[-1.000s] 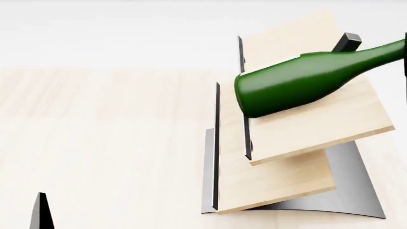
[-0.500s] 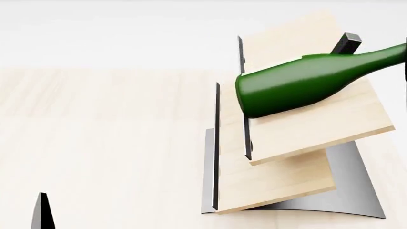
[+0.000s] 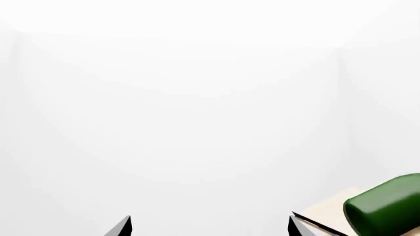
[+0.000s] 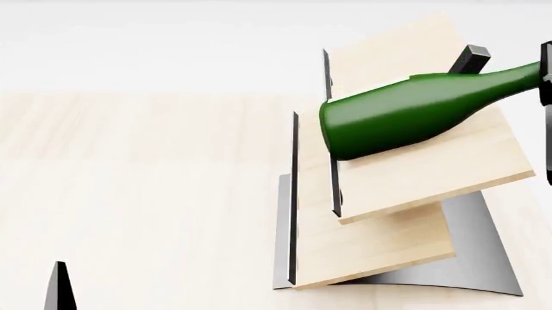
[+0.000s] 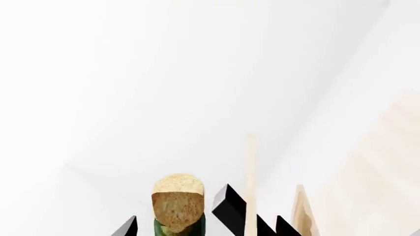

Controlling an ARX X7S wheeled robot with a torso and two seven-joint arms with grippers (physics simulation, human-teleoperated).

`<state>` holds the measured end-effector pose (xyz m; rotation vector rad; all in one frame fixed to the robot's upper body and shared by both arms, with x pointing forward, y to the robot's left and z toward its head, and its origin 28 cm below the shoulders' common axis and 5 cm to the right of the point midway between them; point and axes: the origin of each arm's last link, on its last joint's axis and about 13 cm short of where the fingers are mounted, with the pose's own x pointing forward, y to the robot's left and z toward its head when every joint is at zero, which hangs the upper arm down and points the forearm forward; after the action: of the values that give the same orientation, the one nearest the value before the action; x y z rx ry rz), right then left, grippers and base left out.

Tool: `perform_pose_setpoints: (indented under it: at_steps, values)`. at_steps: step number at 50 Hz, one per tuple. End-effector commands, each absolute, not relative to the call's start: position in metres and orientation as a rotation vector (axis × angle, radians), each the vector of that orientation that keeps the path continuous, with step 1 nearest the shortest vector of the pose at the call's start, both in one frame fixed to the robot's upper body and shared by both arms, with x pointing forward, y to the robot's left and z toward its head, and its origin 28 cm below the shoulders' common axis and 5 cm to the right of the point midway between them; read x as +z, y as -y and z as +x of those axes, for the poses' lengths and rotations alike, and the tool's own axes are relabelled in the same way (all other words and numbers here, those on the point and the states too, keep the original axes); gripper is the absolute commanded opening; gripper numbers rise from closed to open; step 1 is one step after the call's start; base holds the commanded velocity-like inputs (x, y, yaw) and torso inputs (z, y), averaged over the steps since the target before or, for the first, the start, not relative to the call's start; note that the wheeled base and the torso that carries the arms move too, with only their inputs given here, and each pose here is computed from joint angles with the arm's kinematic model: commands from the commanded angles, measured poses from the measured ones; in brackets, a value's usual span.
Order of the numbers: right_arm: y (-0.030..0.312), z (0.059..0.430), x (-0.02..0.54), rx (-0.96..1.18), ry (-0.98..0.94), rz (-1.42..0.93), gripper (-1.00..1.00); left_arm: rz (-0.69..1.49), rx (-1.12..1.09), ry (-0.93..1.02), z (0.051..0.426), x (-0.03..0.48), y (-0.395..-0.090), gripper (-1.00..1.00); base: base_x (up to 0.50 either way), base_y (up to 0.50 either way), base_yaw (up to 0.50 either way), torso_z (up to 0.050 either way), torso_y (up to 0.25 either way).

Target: Put the wine bottle on the wine rack.

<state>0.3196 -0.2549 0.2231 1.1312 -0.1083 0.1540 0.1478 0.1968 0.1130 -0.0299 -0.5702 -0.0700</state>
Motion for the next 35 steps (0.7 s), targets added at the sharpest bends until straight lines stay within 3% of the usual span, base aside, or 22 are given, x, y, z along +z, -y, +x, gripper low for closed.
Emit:
perform_pose_setpoints:
  at_steps: [1,35]
  values:
    - [0.253,0.32,0.216,0.147,0.079,1.112,1.0,-0.028,-0.07,0.567,0.149,0.112,-0.197,1.0,0.0,0.0,0.0,0.0,0.0]
    - [0.258,0.3,0.223,0.195,0.115,1.09,1.0,-0.027,-0.073,0.569,0.148,0.112,-0.196,1.0,0.0,0.0,0.0,0.0,0.0]
